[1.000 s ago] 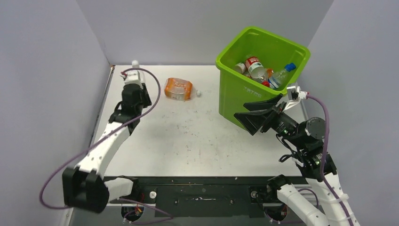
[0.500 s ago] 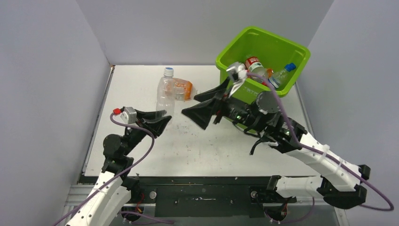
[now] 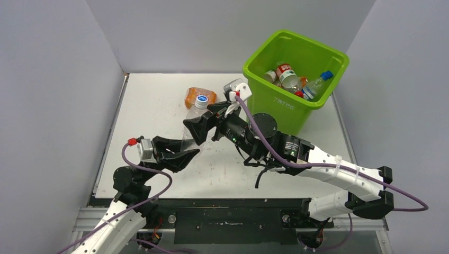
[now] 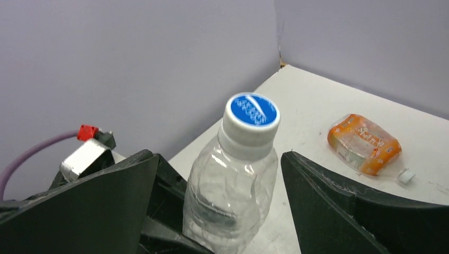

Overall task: Put the plastic bottles in the bin
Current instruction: Pick up the plastic bottle at the center of the board, then place the plastic bottle in the trash bin.

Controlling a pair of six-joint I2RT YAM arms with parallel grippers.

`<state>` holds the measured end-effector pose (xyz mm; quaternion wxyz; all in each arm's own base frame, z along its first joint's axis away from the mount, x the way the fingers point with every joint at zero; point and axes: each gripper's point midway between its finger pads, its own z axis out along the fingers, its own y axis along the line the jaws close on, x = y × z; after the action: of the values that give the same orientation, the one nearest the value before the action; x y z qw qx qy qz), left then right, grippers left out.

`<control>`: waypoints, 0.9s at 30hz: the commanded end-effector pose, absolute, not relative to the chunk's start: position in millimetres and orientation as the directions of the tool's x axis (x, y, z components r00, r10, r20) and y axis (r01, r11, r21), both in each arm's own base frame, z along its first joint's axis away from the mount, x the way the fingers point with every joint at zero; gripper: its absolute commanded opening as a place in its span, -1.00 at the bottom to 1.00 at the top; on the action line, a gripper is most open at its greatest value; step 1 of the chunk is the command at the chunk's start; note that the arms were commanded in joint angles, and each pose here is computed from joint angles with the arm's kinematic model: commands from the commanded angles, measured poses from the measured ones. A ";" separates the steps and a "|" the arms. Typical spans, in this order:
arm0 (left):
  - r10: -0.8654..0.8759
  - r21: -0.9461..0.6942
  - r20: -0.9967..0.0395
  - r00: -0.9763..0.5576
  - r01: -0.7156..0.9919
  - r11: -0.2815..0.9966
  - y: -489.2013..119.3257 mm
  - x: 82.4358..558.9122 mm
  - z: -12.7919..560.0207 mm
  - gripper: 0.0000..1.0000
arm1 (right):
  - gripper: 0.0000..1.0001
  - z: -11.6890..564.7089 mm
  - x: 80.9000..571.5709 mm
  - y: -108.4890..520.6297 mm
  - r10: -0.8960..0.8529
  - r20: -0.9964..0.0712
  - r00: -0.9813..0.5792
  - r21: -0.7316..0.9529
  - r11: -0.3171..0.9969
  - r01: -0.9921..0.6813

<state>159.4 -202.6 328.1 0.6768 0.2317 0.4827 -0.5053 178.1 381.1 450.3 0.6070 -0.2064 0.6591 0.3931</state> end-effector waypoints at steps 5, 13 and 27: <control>-0.483 -0.096 -0.871 0.094 0.930 0.355 -200.9 142.5 353.2 -1.00 | 0.62 513.9 184.2 379.8 0.318 -0.940 -0.125 0.302 0.605 -0.737; -0.489 -0.086 -0.866 0.101 0.935 0.345 -200.6 137.1 355.3 -1.00 | 0.24 492.3 187.7 391.1 0.258 -0.951 -0.172 0.300 0.625 -0.721; -0.490 -0.152 -0.868 0.079 0.897 0.414 -193.0 148.0 352.9 0.93 | -0.89 539.8 187.7 346.6 0.276 -0.957 -0.089 0.256 0.660 -0.706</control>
<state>145.7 -201.1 333.7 0.6831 0.2427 0.4682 -0.5052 191.3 391.7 474.3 0.6064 -0.1957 0.6748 0.3723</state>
